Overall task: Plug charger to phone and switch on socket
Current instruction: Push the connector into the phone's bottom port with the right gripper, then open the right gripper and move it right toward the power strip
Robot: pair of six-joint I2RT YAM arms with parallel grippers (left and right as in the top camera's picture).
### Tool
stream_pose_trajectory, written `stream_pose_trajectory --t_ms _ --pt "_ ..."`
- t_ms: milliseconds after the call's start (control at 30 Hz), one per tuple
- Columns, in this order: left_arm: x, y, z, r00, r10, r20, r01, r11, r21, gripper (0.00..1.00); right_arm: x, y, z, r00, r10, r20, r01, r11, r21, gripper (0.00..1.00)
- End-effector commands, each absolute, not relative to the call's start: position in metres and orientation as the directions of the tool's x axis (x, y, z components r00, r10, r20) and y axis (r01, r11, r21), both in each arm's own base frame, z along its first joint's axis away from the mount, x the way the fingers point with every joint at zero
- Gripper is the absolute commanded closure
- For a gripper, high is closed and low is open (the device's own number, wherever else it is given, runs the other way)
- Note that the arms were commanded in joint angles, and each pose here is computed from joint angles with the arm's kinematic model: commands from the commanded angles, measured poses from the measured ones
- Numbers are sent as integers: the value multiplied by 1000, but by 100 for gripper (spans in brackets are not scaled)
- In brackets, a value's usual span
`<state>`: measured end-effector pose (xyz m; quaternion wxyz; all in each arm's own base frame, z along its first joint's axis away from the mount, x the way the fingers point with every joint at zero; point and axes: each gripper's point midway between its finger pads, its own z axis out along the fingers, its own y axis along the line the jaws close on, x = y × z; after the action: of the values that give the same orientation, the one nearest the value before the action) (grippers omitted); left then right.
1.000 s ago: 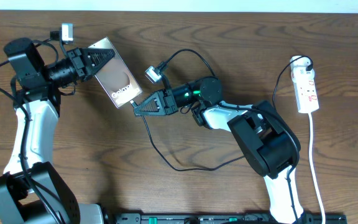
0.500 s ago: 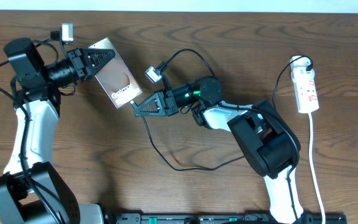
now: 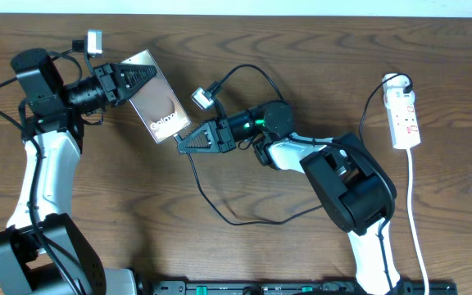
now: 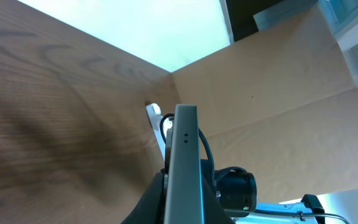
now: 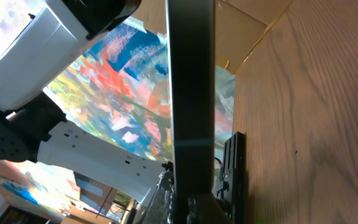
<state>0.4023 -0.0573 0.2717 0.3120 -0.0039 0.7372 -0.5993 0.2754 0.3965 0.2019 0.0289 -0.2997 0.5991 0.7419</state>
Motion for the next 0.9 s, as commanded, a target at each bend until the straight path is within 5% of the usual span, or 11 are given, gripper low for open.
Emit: stream_pose_trajectory --t_ms 0,667,733,867 --pt "394 -67 285 -809 -338 -480 413 253 -875 93 283 396 216 -808 -240 -538 -461 -311 831 99" --pt "394 -67 285 -810 -338 -480 413 253 -875 93 321 402 238 -883 -5 -470 -446 -306 841 99" --pt "394 -67 285 -809 -338 -480 413 253 -875 93 319 402 237 -881 -15 -472 -445 -306 841 85" --pt "395 -66 285 -808 -342 -481 412 257 -874 92 318 402 237 -880 -22 -474 -446 -307 841 20"
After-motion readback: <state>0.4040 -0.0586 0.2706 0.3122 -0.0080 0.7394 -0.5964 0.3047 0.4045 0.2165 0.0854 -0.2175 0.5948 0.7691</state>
